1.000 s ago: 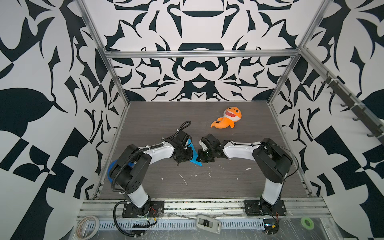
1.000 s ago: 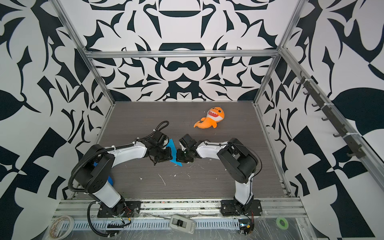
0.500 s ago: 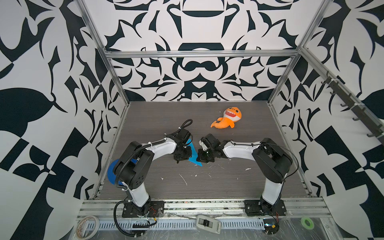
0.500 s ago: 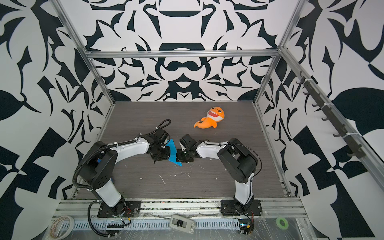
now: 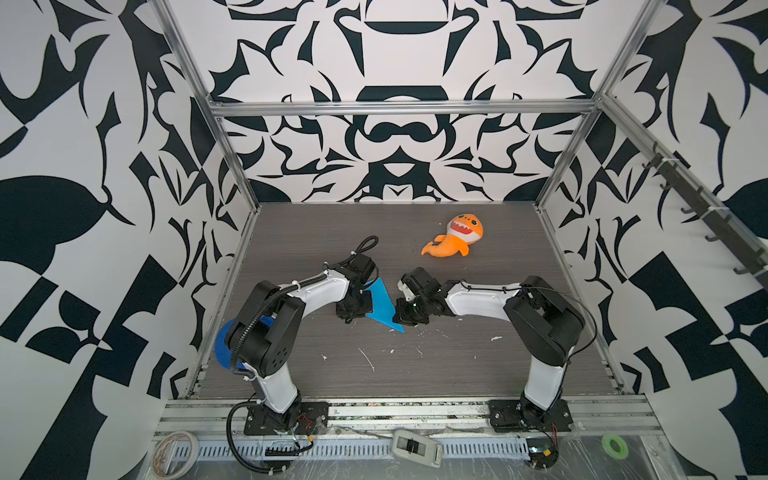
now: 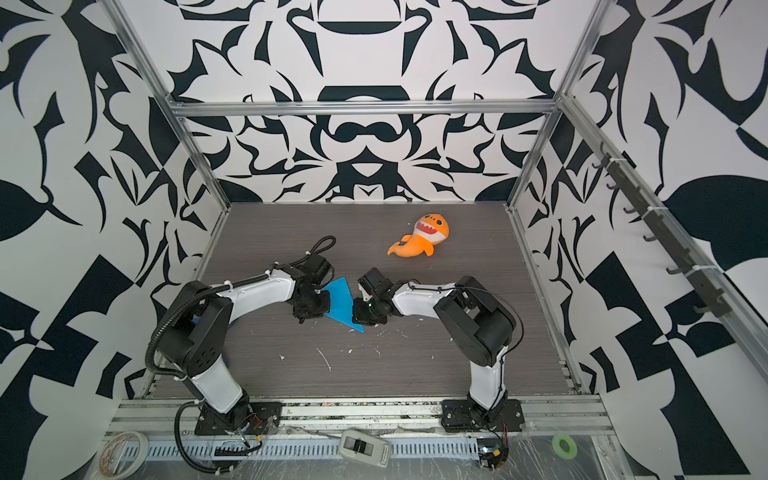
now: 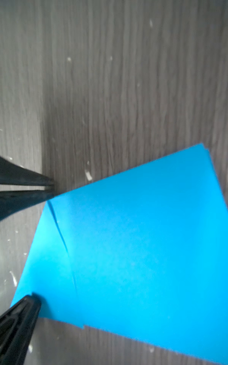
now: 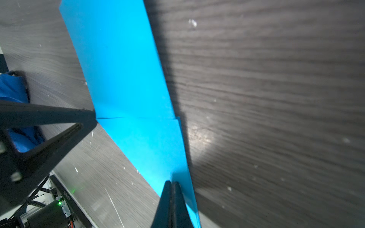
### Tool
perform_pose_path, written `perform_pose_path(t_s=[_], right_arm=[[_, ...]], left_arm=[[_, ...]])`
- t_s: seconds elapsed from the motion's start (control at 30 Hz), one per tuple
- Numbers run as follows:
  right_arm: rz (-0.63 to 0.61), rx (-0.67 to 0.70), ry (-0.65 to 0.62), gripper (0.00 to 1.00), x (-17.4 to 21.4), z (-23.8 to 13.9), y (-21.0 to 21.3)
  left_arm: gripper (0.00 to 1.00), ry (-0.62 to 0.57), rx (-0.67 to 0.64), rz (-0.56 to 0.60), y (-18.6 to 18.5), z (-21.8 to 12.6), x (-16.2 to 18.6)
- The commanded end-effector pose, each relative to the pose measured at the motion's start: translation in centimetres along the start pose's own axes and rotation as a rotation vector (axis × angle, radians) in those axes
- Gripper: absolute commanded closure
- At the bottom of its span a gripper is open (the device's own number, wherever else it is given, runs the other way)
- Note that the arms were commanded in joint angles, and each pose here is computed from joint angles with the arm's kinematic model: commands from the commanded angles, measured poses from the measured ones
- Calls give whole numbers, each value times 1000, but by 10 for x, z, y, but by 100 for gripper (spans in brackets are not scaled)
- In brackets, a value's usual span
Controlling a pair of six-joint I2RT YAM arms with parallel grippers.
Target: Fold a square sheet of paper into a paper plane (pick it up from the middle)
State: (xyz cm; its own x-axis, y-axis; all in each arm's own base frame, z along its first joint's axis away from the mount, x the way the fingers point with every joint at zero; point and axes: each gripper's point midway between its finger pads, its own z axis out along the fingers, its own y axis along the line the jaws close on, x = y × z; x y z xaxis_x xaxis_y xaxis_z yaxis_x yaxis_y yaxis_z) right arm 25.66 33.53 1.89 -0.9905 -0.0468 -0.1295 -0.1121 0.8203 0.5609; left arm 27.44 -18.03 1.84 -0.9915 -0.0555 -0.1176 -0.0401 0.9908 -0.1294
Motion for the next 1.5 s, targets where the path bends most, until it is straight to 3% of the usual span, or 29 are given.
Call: perform_pose_path(t_s=[0.0, 0.2, 0.33, 0.43, 0.83, 1.23, 1.47], right_arm=[[13, 131, 72, 100, 18, 15, -36], [-44, 86, 47, 100, 13, 22, -31], [-64, 45, 45, 100, 9, 26, -23], [-94, 35, 53, 100, 5, 29, -18], [-96, 1, -11, 100, -27, 32, -5], [-90, -13, -48, 100, -51, 28, 7], [-144, -118, -99, 100, -69, 0, 36]], left_arm=[[86, -30, -27, -41, 7, -14, -3], [69, -210, 276, -216, -33, -48, -25], [59, -300, 364, -326, -38, -69, -33], [49, -329, 399, -398, -32, -72, -29], [10, -335, 380, -481, -10, -58, -9], [3, -322, 448, -483, -15, -47, -3], [1, -390, 510, -469, -9, -69, -1]])
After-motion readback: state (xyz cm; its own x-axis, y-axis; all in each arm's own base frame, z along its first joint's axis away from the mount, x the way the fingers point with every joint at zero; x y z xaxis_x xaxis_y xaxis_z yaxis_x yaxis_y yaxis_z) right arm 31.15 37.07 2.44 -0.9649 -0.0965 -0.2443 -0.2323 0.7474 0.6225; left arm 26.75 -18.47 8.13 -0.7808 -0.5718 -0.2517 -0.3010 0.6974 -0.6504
